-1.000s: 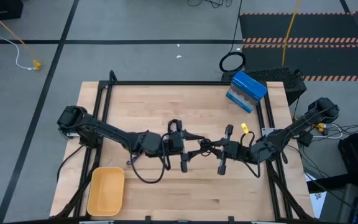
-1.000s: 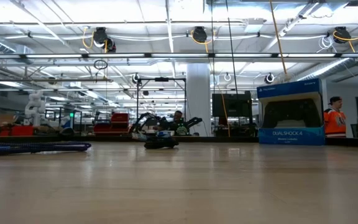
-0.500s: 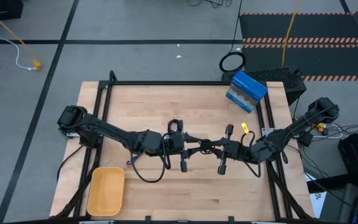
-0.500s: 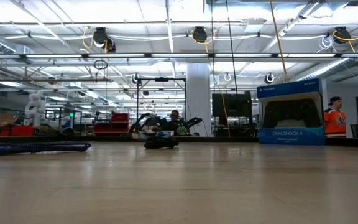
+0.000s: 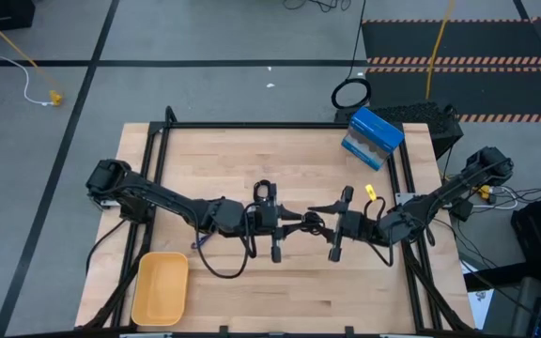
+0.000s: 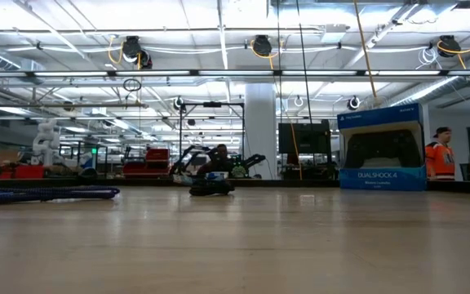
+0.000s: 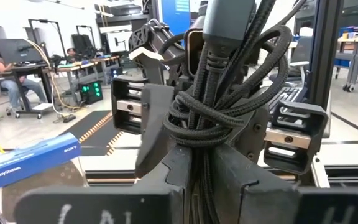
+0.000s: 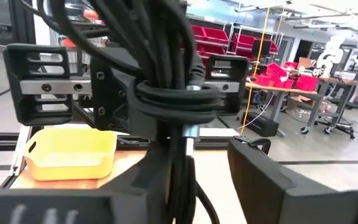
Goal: Pick and place USB-C Cables
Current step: Put the bottom black charger cable into the yellow bin
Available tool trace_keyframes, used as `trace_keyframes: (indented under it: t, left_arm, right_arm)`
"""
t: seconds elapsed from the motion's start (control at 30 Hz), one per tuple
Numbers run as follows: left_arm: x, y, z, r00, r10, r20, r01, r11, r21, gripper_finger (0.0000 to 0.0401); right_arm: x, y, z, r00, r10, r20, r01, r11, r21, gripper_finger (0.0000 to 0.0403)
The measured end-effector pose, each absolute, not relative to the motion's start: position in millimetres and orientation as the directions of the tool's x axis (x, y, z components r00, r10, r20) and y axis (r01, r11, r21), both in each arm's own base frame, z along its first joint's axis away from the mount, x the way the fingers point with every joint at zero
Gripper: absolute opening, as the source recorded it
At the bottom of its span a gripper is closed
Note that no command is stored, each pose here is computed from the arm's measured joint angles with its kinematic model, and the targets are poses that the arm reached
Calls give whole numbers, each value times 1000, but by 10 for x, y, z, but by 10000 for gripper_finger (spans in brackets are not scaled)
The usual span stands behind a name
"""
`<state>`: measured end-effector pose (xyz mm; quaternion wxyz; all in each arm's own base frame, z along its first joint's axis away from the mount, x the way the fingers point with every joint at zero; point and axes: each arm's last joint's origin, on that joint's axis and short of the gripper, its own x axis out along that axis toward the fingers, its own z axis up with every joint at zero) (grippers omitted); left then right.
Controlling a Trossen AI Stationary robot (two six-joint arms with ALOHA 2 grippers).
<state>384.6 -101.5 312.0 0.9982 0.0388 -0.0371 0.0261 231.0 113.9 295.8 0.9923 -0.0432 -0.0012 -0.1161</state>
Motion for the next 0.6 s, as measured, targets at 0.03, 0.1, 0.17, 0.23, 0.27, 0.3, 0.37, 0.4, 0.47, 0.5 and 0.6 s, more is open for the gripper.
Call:
trace_keyframes:
  t: [0.03,0.1,0.17,0.23,0.27,0.3,0.37,0.4,0.47,0.5,0.6]
  left_arm:
    - [3846,-1015,3119,996,49,76,-55,996,76,45]
    - [3846,-1015,3116,996,49,72,-54,996,77,45]
    - [3846,-1016,3111,996,49,68,-54,996,78,45]
    - [3846,-1015,3111,996,49,68,-54,995,80,46]
    - [3846,-1014,3111,996,50,68,-56,995,83,46]
    - [3847,-1009,3112,996,59,69,-65,994,86,46]
    - [3852,-985,3116,995,74,73,-80,993,85,46]
    - [3855,-974,3115,994,78,72,-84,993,84,46]
    - [3860,-955,3112,994,83,69,-88,993,80,46]
    - [3862,-947,3112,994,84,69,-89,993,77,46]
    - [3861,-951,3111,995,78,68,-83,993,78,46]
  right_arm:
    - [2304,1135,2961,973,-230,10,230,970,-78,171]
    - [2294,1129,2958,973,-229,0,229,972,-58,193]
    - [2274,1117,2957,974,-227,-15,226,973,-35,215]
    - [2252,1105,2958,974,-222,-30,223,975,3,236]
    - [2243,1100,2957,975,-218,-38,219,976,13,246]
    - [2234,1100,2955,978,-202,-46,203,979,25,256]
    - [2216,1100,2967,984,-171,-49,173,984,46,273]
    - [2210,1099,2973,985,-163,-49,166,985,55,281]
    - [2200,1104,2979,989,-138,-50,141,988,69,294]
    - [2199,1105,2983,990,-131,-49,135,988,79,300]
    - [2196,1106,2987,992,-119,-49,122,989,82,309]
